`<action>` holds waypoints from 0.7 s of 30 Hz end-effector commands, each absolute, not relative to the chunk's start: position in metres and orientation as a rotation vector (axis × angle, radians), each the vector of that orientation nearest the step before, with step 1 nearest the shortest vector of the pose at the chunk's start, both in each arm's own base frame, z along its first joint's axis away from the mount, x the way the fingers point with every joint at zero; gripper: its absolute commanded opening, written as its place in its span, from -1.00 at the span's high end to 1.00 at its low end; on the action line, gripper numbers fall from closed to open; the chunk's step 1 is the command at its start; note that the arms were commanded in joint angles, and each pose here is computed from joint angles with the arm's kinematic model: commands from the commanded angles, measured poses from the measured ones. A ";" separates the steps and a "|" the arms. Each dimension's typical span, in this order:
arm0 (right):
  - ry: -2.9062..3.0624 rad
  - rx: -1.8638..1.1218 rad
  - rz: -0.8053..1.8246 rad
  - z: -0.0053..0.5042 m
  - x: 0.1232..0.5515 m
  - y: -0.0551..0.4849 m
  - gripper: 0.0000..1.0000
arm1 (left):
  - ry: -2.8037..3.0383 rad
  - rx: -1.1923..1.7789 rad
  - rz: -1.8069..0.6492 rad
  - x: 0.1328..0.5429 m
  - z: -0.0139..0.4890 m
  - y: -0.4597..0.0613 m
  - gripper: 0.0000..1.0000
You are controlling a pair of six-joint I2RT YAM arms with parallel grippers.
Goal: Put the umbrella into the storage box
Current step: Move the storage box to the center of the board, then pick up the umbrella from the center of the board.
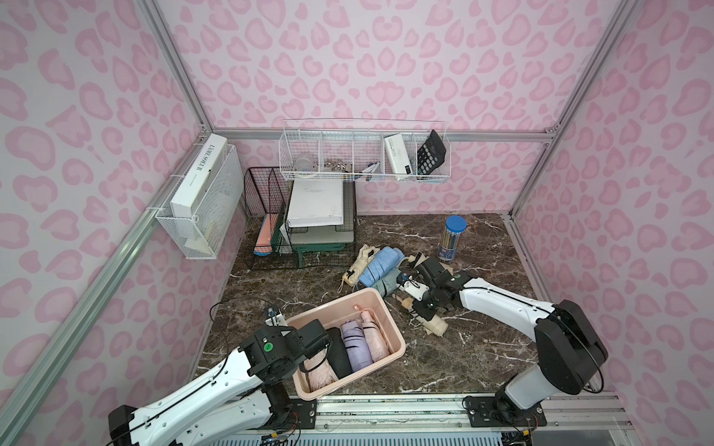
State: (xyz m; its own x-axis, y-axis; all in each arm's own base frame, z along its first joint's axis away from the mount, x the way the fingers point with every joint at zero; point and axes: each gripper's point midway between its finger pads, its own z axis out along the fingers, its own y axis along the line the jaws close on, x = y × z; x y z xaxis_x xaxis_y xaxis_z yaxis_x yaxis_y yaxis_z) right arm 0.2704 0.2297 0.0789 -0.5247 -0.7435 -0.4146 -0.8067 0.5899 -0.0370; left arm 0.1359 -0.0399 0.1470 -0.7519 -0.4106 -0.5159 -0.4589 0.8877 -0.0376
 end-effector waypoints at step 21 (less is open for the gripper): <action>2.672 -1.081 0.113 0.042 0.243 0.209 -0.52 | 2.461 -0.597 0.039 0.152 0.157 -0.052 0.98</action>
